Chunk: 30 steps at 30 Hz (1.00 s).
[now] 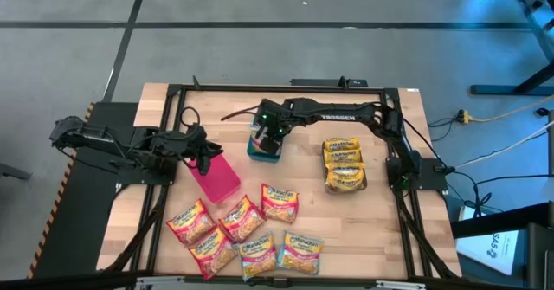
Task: Sort Maruchan noodles
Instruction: Put the blue noodle pack into the blue bin
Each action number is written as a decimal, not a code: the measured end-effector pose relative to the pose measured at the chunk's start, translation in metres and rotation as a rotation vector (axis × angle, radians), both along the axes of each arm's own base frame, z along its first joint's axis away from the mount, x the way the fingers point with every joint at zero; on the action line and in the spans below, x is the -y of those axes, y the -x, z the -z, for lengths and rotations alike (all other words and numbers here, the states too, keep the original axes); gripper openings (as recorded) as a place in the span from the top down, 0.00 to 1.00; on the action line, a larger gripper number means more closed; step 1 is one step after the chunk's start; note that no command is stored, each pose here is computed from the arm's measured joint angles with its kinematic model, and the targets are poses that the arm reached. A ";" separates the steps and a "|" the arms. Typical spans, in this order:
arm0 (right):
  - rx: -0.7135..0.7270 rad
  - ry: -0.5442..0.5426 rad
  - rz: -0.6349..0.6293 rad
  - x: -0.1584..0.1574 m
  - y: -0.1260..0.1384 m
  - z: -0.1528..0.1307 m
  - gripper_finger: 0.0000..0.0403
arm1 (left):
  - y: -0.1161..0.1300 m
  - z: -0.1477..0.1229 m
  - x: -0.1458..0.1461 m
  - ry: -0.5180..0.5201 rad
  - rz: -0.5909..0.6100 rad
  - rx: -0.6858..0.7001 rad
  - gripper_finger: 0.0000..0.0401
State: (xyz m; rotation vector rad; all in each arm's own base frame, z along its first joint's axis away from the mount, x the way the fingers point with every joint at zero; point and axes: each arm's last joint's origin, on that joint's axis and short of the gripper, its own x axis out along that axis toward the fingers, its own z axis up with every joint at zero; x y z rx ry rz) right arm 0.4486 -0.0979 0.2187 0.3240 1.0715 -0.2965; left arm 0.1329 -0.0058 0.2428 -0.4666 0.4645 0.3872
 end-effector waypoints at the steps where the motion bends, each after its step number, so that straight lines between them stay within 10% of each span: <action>1: 0.004 -0.002 -0.009 0.000 -0.001 -0.004 0.95 | 0.000 0.000 0.000 0.000 0.000 0.000 0.79; 13: -0.077 -0.114 -0.029 -0.005 0.008 -0.008 0.66 | 0.000 0.000 0.000 0.000 0.000 0.000 0.79; 30: -0.056 -0.256 -0.102 -0.038 0.005 -0.015 0.68 | 0.000 0.000 0.000 -0.020 0.006 -0.005 0.79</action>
